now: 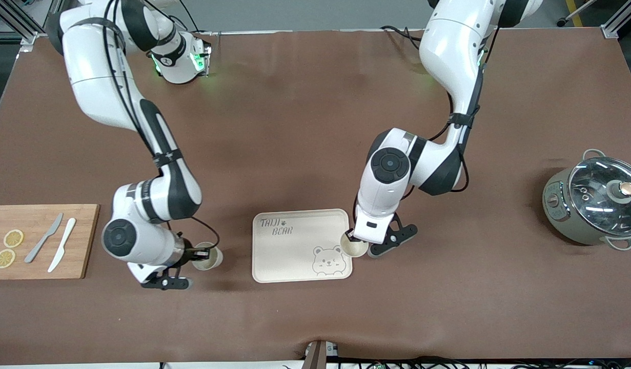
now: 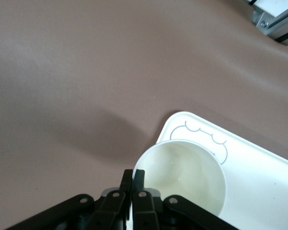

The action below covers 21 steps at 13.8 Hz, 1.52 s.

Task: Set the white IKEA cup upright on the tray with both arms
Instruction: 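Carry the left gripper's cup onto the tray while the right gripper lifts, then carry the right gripper's cup onto the tray beside the other cup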

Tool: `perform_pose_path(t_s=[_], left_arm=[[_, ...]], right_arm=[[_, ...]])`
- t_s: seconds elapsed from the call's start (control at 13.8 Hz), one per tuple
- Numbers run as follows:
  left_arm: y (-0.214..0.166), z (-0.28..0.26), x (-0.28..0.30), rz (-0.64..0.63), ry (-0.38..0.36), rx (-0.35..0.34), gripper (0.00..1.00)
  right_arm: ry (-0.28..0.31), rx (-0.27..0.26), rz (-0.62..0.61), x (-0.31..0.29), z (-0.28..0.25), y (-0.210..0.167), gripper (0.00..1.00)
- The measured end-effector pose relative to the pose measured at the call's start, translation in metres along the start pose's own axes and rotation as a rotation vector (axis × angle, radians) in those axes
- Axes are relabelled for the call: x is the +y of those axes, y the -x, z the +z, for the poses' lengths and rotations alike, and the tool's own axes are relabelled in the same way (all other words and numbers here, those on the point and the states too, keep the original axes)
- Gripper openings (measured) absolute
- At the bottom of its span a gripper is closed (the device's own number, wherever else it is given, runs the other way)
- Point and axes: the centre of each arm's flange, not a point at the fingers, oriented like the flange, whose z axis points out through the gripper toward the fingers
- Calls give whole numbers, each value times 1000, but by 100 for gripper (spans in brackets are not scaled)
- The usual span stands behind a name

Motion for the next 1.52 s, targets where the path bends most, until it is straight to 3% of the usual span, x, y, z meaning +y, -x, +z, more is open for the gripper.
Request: perform_pose_path(t_s=[0.58,1.09,1.52], left_arm=[[37,29,19,-15,-6,2,3],[54,45,25,3,-9,2,3],[58,54,25,9,-17,1,6]], right_arm=[[-16,26,133,-112,-10,38,4],[-61,88,183,-170,2,62,4],[-74,106,189,-187,32,72,4]])
